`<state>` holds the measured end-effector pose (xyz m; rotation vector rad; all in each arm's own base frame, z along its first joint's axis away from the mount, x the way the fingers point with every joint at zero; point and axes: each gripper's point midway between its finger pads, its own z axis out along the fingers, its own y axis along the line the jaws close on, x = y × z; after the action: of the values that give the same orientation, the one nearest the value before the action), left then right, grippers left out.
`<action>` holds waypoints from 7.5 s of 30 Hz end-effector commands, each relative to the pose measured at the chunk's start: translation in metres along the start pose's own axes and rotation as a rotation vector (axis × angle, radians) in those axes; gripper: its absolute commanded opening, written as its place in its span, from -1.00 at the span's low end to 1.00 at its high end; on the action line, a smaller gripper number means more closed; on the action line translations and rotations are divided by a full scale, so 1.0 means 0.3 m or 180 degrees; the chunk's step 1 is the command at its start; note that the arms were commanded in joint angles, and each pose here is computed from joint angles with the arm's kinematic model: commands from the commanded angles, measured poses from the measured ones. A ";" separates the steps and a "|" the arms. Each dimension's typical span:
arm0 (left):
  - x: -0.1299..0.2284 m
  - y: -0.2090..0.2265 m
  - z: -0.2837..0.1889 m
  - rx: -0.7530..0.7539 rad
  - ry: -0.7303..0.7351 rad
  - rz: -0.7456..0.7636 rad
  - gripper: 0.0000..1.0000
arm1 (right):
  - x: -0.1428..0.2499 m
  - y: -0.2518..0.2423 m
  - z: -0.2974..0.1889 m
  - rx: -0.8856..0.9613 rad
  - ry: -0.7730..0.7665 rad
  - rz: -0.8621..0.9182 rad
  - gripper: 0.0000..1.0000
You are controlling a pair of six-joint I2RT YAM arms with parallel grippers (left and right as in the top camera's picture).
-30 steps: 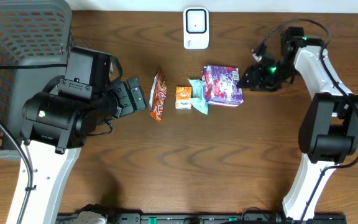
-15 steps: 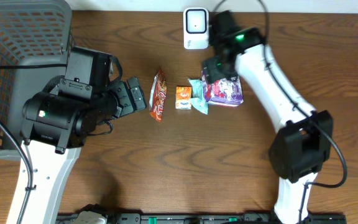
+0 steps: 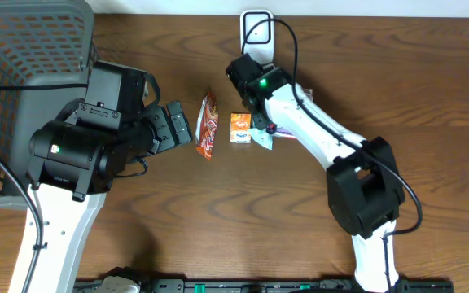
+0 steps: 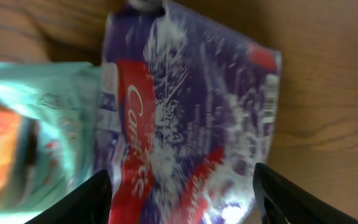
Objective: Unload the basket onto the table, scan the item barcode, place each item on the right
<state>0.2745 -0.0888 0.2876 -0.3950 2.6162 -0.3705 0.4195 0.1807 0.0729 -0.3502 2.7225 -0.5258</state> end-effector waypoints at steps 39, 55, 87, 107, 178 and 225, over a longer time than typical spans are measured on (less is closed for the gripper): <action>-0.006 0.000 -0.011 0.0004 -0.0041 -0.0008 0.96 | -0.173 -0.186 -0.039 -0.0730 -0.0019 0.0641 0.01; -0.006 0.000 -0.011 0.0005 -0.0042 -0.0008 0.96 | -0.034 -0.017 0.235 0.0102 0.0452 0.0589 -0.08; -0.006 0.000 -0.011 0.0004 -0.0041 -0.0008 0.96 | -0.181 -0.296 -0.231 -0.5056 -0.0144 0.1224 -0.98; -0.006 0.000 -0.011 0.0004 -0.0041 -0.0007 0.95 | 0.057 -0.729 0.037 -0.1950 0.0711 0.1323 0.53; -0.006 0.000 -0.011 0.0004 -0.0041 -0.0008 0.96 | -0.410 -1.042 0.062 -0.1712 -0.1394 0.3340 -0.98; -0.006 0.000 -0.011 0.0004 -0.0041 -0.0007 0.96 | -0.323 -0.355 -0.008 -0.4030 -0.0220 0.1843 0.45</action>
<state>0.2745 -0.0888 0.2876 -0.3950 2.6162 -0.3705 0.5422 0.0747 0.1332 0.4790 2.5012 1.3499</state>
